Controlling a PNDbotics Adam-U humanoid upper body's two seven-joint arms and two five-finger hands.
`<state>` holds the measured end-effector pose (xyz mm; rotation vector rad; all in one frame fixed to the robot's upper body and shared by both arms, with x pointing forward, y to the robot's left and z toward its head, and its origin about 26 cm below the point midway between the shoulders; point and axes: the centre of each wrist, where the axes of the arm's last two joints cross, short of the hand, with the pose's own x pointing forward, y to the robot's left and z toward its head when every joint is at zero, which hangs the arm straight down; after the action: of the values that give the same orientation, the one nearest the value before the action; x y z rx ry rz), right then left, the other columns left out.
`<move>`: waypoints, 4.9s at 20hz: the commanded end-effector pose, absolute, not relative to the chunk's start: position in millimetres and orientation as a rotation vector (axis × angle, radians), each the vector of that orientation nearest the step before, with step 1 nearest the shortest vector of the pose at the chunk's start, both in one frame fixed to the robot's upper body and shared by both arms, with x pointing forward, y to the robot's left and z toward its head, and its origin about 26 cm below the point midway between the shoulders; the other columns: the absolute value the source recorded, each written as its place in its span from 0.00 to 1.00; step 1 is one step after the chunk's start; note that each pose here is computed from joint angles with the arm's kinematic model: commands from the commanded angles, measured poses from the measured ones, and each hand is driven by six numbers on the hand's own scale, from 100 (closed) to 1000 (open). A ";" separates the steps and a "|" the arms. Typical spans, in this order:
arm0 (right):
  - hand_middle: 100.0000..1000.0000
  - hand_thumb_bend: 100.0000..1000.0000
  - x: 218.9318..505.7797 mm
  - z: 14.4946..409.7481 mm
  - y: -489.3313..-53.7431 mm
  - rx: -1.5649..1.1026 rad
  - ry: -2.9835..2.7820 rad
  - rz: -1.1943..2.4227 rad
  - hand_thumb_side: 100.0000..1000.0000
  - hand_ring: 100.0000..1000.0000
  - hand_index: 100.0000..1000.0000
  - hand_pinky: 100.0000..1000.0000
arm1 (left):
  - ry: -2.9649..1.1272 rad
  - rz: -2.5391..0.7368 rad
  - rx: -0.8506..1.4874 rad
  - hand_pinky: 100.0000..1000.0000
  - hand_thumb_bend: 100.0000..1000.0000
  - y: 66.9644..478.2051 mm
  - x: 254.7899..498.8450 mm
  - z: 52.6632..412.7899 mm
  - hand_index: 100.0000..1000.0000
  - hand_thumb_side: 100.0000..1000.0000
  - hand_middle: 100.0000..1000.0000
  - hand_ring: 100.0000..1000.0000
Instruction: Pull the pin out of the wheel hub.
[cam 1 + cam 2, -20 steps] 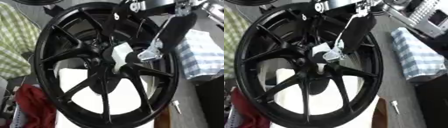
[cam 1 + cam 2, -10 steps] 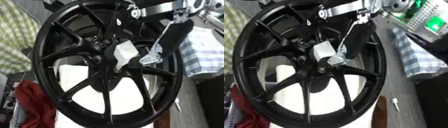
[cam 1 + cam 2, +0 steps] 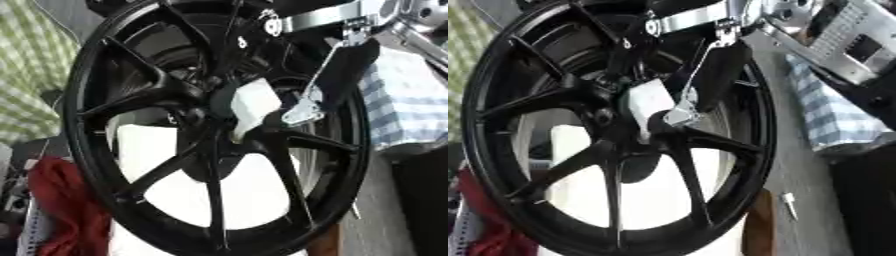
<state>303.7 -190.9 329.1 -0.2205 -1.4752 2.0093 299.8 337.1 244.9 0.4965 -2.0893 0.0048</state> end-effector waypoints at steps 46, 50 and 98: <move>0.37 0.18 321.1 320.2 -221.6 -0.294 -1.478 1.884 0.15 0.64 0.48 0.78 | -2.118 0.051 0.526 0.83 0.12 343.4 297.0 252.6 0.70 0.77 0.54 0.59; 0.34 0.12 320.2 322.7 -221.6 -0.295 -1.511 1.827 0.10 0.61 0.45 0.76 | -2.114 0.055 0.529 0.83 0.12 344.4 296.7 251.5 0.70 0.77 0.55 0.59; 0.86 0.04 264.8 280.6 -538.3 -1.134 -1.391 0.260 0.20 0.89 0.86 0.87 | -2.084 0.163 0.629 0.83 0.11 363.1 286.9 238.1 0.70 0.78 0.54 0.58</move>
<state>270.2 -528.2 265.9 -1.0726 -1.3782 0.2802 288.4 364.1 229.1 0.6249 -2.0577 0.1807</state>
